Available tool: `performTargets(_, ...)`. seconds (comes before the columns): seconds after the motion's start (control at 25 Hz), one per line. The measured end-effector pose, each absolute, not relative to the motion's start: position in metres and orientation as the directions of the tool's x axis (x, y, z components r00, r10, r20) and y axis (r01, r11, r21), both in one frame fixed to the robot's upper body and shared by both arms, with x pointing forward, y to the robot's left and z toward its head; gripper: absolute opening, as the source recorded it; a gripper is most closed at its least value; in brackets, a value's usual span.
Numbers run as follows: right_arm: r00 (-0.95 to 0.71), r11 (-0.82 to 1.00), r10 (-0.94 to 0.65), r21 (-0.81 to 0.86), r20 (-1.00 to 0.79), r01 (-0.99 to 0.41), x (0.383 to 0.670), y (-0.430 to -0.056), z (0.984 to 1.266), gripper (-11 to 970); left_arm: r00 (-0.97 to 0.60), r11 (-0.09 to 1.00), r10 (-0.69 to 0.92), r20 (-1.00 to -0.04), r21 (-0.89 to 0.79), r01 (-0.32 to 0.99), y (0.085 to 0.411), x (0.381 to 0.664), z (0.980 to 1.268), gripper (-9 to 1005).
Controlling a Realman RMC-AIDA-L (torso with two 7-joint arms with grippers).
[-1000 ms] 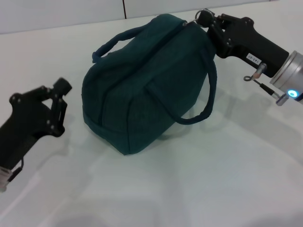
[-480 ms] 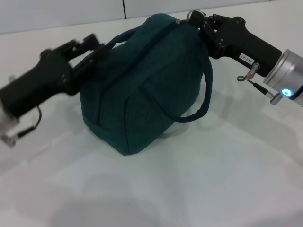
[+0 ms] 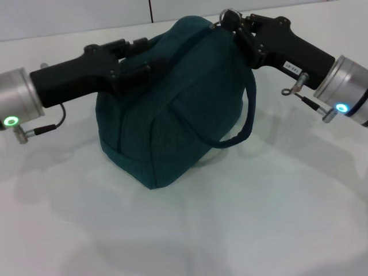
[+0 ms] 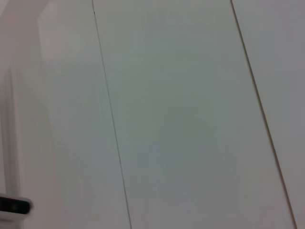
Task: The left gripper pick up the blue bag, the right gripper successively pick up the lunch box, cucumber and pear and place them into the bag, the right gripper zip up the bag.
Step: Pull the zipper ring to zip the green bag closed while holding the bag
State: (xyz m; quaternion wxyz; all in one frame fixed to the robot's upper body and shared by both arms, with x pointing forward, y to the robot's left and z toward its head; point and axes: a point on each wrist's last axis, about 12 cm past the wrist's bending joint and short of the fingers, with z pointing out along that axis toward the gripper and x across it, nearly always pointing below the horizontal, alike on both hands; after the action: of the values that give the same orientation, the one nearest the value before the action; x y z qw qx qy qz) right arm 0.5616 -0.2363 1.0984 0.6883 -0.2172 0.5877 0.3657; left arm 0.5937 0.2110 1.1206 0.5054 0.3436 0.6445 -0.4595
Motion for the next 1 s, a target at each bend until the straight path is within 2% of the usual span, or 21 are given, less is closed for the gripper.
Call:
performTargets(0.04, 0.042, 0.638, 0.248, 0.130, -0.968, -0.759, 0.562, -0.236, 1.099, 13, -0.261, 0.343, 0.010, -0.965, -0.242, 0.908, 0.207, 0.597, 1.120, 597)
performTargets(0.24, 0.043, 0.635, 0.249, 0.129, -0.968, -0.762, 0.563, -0.234, 1.100, 14, -0.283, 0.336, 0.090, -0.955, -0.239, 0.911, 0.194, 0.603, 1.117, 538)
performTargets(0.6, 0.040, 0.629, 0.255, 0.134, -0.966, -0.765, 0.562, -0.231, 1.099, 15, -0.198, 0.337, 0.104, -0.975, -0.153, 0.929, 0.196, 0.597, 1.110, 433)
performTargets(1.0, 0.005, 0.622, 0.260, 0.163, -0.966, -0.766, 0.560, -0.230, 1.095, 16, -0.095, 0.349, 0.070, -0.993, -0.065, 0.935, 0.199, 0.588, 1.101, 256)
